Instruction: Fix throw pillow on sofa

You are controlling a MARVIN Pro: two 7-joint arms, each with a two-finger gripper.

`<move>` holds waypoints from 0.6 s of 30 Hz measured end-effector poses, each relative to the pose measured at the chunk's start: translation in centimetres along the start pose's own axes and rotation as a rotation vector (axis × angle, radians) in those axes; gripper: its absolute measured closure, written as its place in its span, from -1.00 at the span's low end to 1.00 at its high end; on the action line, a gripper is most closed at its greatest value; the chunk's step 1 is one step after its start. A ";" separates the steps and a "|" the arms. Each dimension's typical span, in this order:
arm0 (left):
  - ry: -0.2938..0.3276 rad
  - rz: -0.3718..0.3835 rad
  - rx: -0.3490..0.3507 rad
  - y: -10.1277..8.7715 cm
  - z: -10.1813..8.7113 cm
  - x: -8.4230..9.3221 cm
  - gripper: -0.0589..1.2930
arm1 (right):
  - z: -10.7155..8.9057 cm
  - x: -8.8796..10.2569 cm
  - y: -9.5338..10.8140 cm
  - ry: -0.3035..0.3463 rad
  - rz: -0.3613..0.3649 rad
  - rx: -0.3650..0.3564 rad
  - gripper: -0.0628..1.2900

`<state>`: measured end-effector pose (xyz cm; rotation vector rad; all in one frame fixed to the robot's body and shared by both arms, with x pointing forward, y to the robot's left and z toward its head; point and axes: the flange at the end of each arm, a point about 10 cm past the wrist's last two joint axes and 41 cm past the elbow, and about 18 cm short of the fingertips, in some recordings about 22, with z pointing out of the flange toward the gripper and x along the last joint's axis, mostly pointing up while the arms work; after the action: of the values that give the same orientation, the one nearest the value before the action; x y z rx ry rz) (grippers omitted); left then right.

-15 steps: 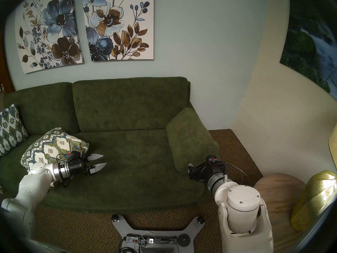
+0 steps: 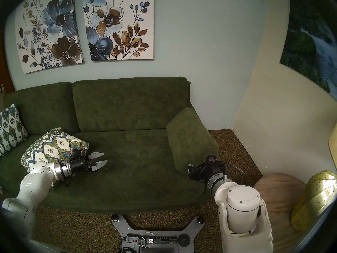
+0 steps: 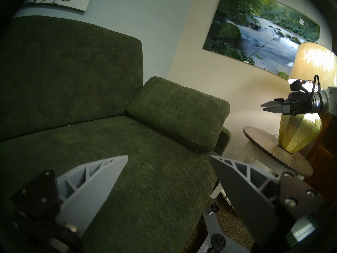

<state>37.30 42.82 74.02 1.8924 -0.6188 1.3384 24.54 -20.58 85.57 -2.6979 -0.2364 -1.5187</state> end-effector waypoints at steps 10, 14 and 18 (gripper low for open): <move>0.024 0.012 0.015 -1.3 1.0 3.3 -0.88 | 0.0 0.0 0.0 -0.001 0.000 0.000 -0.89; -0.019 0.053 0.025 -2.4 -0.2 5.5 -0.88 | 0.0 0.0 0.0 -0.002 0.001 0.000 -0.89; -0.053 0.076 0.060 -3.6 -2.0 7.3 -0.88 | 0.0 -0.1 0.0 -0.002 0.001 -0.001 -0.89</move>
<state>41.29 46.78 80.23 1.9757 -0.6904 1.3718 24.54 -20.59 85.48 -2.7001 -0.2348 -1.5157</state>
